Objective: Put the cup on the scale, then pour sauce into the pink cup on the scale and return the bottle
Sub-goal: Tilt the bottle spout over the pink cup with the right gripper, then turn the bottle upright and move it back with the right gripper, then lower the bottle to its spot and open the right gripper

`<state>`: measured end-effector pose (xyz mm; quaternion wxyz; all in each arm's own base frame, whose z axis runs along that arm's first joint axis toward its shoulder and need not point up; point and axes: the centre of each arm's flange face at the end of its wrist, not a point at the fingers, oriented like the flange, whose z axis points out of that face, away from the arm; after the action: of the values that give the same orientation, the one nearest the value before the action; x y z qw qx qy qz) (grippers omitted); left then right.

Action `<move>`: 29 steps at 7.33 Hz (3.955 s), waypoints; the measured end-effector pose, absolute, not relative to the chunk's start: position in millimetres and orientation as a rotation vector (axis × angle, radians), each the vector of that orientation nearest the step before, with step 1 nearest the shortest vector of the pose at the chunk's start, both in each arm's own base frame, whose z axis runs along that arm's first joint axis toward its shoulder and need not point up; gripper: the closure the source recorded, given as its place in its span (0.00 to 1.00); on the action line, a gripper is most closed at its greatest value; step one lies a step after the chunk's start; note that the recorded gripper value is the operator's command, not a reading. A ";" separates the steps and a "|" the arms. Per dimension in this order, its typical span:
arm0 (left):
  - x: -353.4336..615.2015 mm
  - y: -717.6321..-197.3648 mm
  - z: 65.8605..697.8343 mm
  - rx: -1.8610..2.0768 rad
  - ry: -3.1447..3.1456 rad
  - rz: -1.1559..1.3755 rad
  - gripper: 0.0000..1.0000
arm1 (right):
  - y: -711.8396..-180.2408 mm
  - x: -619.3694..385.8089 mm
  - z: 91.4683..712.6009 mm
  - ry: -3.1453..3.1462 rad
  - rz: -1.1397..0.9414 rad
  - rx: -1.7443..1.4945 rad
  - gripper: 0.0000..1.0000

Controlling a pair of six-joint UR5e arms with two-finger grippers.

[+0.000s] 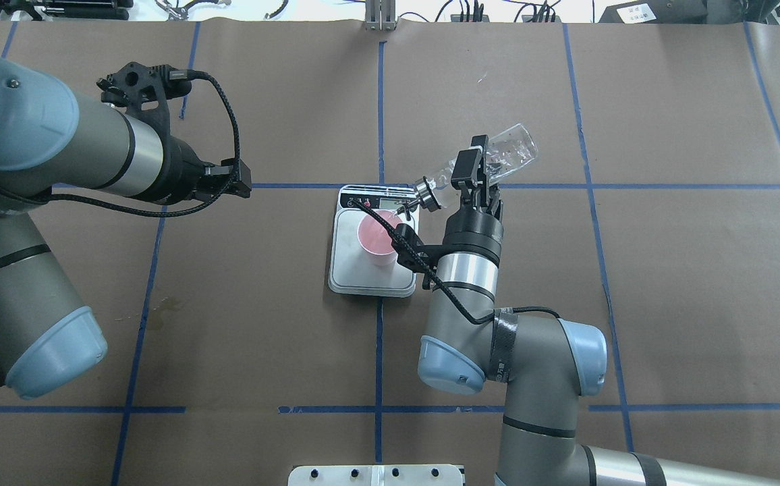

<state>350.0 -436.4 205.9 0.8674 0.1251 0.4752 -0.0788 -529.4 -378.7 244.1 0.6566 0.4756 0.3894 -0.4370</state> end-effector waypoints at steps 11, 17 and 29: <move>350.1 -436.4 206.3 0.262 0.994 -0.165 0.39 | -366.6 -495.2 243.2 0.251 -0.478 1.170 1.00; 349.8 -436.2 206.3 0.261 0.993 -0.165 0.39 | -355.3 -493.4 251.1 -0.652 0.351 1.007 1.00; 348.4 -434.3 194.3 0.271 1.012 -0.169 0.39 | -364.1 -426.4 441.7 -0.549 0.597 0.855 1.00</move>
<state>348.4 -434.3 194.3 0.8626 0.1291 0.4824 -0.0805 -426.4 -364.1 441.7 0.8313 0.4033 -0.2588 0.2817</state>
